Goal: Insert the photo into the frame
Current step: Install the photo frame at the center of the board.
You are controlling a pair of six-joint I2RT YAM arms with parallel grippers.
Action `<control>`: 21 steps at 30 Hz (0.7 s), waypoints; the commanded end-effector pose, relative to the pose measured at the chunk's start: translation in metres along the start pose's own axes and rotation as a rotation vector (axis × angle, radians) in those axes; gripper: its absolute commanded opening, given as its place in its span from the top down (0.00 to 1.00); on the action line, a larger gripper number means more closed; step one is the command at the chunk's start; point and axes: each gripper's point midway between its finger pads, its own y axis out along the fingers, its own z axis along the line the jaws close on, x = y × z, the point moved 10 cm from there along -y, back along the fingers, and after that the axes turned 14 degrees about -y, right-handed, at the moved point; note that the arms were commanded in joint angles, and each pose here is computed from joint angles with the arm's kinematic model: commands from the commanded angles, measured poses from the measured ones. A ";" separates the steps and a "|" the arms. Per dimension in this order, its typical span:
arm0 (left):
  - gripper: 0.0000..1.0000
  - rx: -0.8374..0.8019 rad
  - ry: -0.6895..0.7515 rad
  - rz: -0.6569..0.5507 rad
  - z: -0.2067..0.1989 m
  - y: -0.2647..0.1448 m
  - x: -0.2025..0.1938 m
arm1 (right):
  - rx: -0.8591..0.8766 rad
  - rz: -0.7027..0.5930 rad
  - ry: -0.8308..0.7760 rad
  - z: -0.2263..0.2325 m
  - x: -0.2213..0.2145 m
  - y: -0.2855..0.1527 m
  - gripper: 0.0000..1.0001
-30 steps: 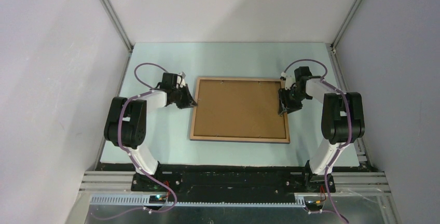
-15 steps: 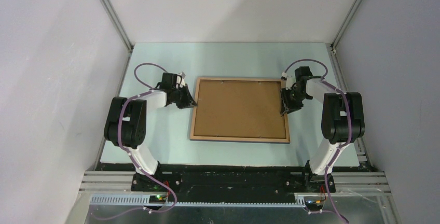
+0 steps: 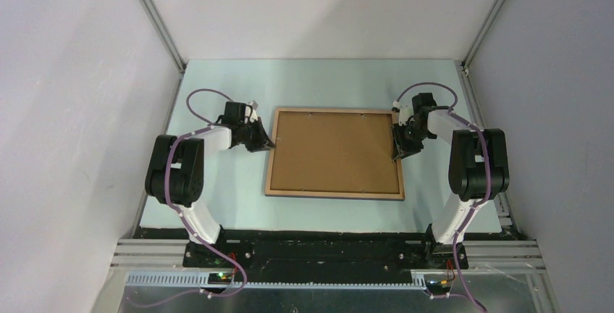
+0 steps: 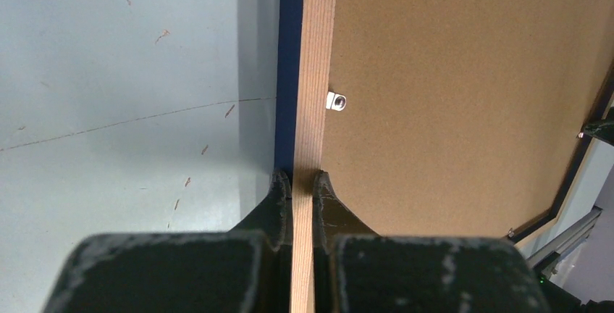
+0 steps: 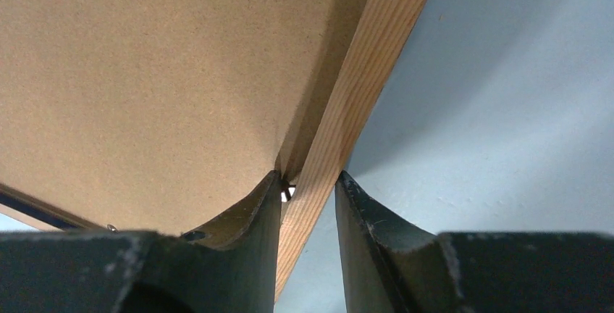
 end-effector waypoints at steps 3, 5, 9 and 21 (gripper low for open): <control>1.00 0.064 -0.086 0.125 0.019 0.008 -0.021 | 0.049 0.029 -0.041 0.002 -0.004 0.005 0.65; 1.00 0.064 -0.087 0.123 0.019 0.008 -0.021 | 0.052 0.029 -0.045 0.001 -0.005 0.004 0.66; 1.00 0.063 -0.088 0.122 0.019 0.008 -0.021 | 0.061 0.033 -0.044 -0.001 -0.007 0.003 0.66; 1.00 0.060 -0.092 0.121 0.020 0.007 -0.020 | 0.071 0.026 -0.036 -0.003 -0.009 0.000 0.66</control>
